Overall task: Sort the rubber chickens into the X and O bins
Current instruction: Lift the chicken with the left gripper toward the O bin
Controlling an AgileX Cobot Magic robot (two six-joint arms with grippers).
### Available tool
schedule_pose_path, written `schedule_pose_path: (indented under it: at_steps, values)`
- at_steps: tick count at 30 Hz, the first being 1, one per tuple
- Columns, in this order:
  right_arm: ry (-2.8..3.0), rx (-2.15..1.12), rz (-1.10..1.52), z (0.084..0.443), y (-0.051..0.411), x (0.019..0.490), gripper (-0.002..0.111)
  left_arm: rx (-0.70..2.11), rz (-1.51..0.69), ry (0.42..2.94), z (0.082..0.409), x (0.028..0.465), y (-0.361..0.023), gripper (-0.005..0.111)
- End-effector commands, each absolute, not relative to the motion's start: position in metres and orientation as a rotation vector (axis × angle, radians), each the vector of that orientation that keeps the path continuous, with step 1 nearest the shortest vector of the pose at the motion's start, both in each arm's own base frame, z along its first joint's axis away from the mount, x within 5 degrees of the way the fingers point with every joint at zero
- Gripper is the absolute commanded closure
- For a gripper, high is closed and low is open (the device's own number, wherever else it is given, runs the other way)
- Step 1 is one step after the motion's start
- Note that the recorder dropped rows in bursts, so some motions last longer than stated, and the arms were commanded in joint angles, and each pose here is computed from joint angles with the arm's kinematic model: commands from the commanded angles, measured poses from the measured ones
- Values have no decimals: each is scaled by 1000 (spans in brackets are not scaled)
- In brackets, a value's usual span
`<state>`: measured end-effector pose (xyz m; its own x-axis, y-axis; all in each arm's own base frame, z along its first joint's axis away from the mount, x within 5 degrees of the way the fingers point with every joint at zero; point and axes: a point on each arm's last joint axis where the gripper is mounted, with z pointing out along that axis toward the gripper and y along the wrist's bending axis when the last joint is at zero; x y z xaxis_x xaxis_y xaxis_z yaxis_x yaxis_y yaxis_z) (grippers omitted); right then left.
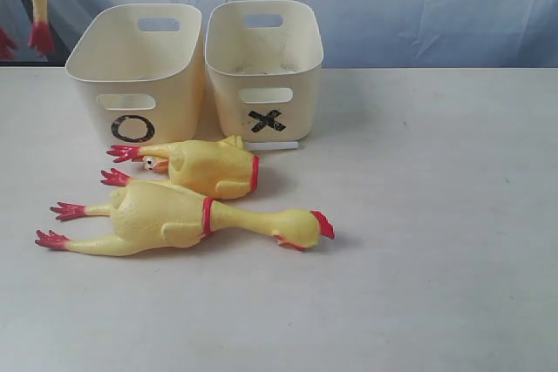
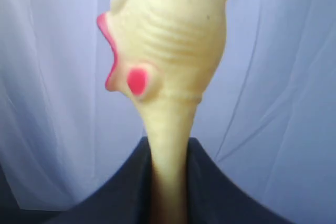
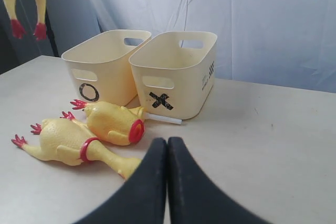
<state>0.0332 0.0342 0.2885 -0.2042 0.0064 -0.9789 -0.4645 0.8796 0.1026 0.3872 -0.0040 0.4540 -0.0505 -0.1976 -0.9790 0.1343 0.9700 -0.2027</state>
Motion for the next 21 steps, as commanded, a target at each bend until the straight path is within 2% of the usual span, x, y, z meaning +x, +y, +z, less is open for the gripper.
schedule_pose_path:
  at_steps: [1, 11, 14, 21]
  values:
    - [1718, -353, 440, 291, 34, 33, 108, -183, -287, 1557, 432, 422, 6, 107]
    - [1718, -353, 440, 291, 34, 33, 108, -172, -450, 1504, 410, 482, 1, 107]
    - [1718, -353, 440, 291, 34, 33, 108, -89, -467, 1494, 402, 495, 3, 107]
    - [1718, -353, 440, 291, 34, 33, 108, -52, -509, 1523, 370, 521, 9, 107]
